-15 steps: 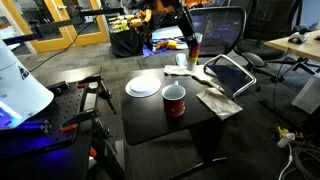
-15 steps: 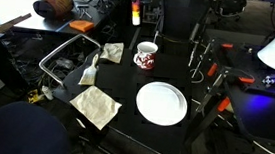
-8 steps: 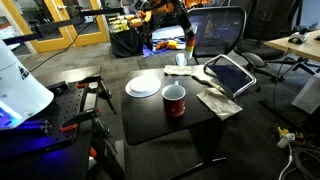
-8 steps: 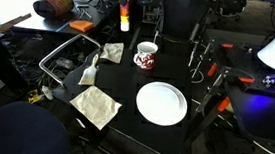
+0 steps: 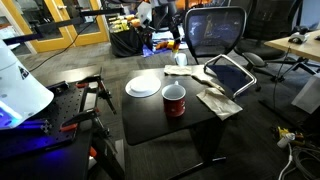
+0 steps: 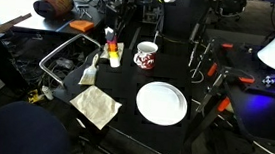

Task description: Take the marker out of the mug and put it on the table

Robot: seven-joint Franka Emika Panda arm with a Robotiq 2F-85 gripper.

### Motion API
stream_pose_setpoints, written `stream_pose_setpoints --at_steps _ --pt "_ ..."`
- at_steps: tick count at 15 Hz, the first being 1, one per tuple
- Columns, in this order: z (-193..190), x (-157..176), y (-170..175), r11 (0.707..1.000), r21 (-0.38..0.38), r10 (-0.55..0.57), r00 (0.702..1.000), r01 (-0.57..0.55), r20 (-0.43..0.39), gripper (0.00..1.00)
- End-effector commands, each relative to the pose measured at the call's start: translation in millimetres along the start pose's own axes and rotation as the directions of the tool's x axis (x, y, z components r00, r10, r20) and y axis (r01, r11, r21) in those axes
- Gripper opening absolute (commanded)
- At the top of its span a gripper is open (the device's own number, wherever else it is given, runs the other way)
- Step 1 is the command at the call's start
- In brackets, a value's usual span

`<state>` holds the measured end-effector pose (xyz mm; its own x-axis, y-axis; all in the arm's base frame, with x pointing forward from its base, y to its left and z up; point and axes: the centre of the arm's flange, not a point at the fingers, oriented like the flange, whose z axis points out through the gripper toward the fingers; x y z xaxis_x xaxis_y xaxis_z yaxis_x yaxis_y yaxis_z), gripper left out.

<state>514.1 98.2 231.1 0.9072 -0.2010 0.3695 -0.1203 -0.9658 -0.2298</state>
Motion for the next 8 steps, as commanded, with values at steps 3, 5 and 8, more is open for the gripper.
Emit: stream_pose_setpoints --at_steps 3,5,8 --pt "19 44 3 0.998 0.063 -0.028 0.988 0.018 0.154 0.08" --pt "28 52 9 0.999 0.04 -0.017 0.976 0.009 0.218 0.08" --pt "38 63 19 1.0 0.012 0.012 0.955 -0.016 0.297 0.08"
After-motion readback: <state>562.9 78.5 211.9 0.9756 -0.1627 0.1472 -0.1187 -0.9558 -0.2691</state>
